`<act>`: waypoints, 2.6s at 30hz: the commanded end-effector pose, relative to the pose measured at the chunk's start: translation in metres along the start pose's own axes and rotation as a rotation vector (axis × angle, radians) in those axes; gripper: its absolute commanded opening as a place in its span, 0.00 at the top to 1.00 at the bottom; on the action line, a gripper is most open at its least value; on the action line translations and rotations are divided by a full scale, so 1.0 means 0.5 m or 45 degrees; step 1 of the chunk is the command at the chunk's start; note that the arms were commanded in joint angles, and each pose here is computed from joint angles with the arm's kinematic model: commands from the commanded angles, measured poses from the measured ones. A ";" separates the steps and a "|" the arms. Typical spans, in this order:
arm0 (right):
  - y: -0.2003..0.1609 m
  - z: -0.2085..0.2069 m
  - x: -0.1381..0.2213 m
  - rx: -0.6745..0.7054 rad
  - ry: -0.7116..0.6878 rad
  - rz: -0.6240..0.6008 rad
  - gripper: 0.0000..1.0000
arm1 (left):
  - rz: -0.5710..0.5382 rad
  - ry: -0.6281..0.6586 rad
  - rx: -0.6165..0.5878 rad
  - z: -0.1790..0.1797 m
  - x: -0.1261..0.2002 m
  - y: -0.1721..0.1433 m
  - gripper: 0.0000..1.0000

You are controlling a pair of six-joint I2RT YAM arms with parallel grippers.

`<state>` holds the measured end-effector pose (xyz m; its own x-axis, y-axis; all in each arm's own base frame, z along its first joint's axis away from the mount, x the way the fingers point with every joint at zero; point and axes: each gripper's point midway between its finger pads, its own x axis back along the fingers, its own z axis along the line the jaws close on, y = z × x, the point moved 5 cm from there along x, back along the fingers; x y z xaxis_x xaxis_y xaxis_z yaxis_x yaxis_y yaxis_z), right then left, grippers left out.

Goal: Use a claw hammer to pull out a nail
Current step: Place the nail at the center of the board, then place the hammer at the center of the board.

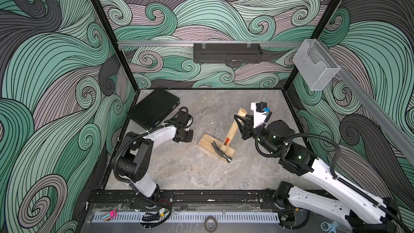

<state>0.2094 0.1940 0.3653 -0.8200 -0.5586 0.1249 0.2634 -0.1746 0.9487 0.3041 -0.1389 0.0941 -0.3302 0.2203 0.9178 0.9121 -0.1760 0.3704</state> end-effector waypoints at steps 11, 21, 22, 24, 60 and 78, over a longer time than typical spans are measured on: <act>0.094 -0.067 -0.039 -0.543 -0.099 -0.484 1.00 | -0.268 -0.087 -0.006 -0.017 0.119 0.027 0.77; 0.086 -0.162 -0.090 -0.847 -0.184 -0.647 1.00 | -0.298 -0.136 -0.009 -0.026 0.127 0.026 0.76; 0.086 -0.170 -0.094 -0.873 -0.190 -0.660 1.00 | -0.297 -0.136 -0.009 -0.026 0.127 0.025 0.76; 0.081 -0.186 -0.107 -0.920 -0.218 -0.668 1.00 | -0.294 -0.134 -0.007 -0.024 0.124 0.021 0.76; -0.182 -0.359 -0.255 -1.415 -0.460 -0.641 1.00 | -0.264 -0.147 -0.023 -0.024 0.108 0.007 0.75; -0.316 -0.416 -0.233 -1.525 -0.675 -0.448 0.62 | -0.256 -0.142 -0.007 -0.022 0.105 0.002 0.74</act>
<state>0.3707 0.1225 0.1264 -0.9462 -0.0110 0.3233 0.0883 -0.9702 0.2254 0.2856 -0.1401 0.1404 -0.4675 0.3532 0.8104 0.8303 -0.1392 0.5397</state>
